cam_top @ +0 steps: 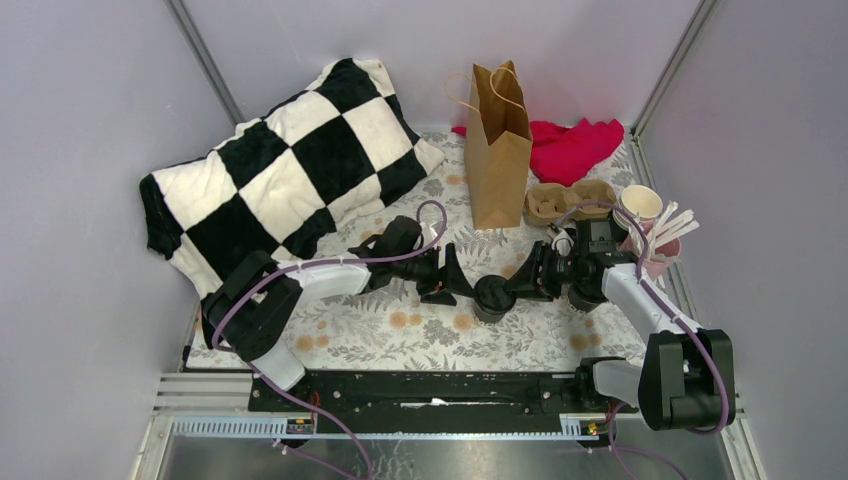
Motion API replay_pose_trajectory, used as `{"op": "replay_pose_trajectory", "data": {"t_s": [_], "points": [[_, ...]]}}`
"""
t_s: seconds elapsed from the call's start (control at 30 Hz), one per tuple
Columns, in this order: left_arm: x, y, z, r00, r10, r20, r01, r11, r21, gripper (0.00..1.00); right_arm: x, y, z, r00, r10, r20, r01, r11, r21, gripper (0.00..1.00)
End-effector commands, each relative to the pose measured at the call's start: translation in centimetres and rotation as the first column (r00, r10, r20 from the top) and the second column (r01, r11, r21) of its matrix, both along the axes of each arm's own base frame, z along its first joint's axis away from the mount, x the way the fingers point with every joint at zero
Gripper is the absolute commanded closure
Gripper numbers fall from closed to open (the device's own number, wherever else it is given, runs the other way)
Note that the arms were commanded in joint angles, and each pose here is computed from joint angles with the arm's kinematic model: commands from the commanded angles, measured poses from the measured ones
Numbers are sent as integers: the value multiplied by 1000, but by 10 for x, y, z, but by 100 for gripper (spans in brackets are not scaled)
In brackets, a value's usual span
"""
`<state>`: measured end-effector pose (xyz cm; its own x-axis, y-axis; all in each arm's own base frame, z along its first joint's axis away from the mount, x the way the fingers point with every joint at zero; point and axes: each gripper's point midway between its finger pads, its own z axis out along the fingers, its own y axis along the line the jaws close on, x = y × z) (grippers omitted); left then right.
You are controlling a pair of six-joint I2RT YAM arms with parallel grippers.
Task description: Pack the takeout coffee
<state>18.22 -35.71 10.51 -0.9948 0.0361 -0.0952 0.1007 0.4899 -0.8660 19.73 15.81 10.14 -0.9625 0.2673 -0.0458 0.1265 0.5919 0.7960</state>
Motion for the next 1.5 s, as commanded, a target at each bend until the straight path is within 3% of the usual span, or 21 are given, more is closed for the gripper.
{"op": "replay_pose_trajectory", "data": {"t_s": [0.0, 0.63, 0.83, 1.13, 1.47], "points": [[11, -9, 4, 999, 11, 41, -10, 1000, -4, 27, -4, -15, -25, 999, -19, -33, 15, 992, -128, 53], [12, 11, -23, 997, 77, -23, -70, 972, 226, 24, -6, -13, -18, 1000, -16, 7, 17, 990, -141, 54], [18, 5, 10, 996, 58, 73, -69, 985, 160, 16, -8, -8, -9, 999, -15, 29, 18, 995, -102, 53], [21, -9, 46, 994, 67, 82, -69, 997, 22, 9, -5, -7, -9, 999, -16, 30, 19, 995, -94, 53], [20, -8, 26, 997, 60, 55, -63, 996, 66, 18, -5, -7, -10, 1000, -12, 28, 15, 995, -98, 53]]}}
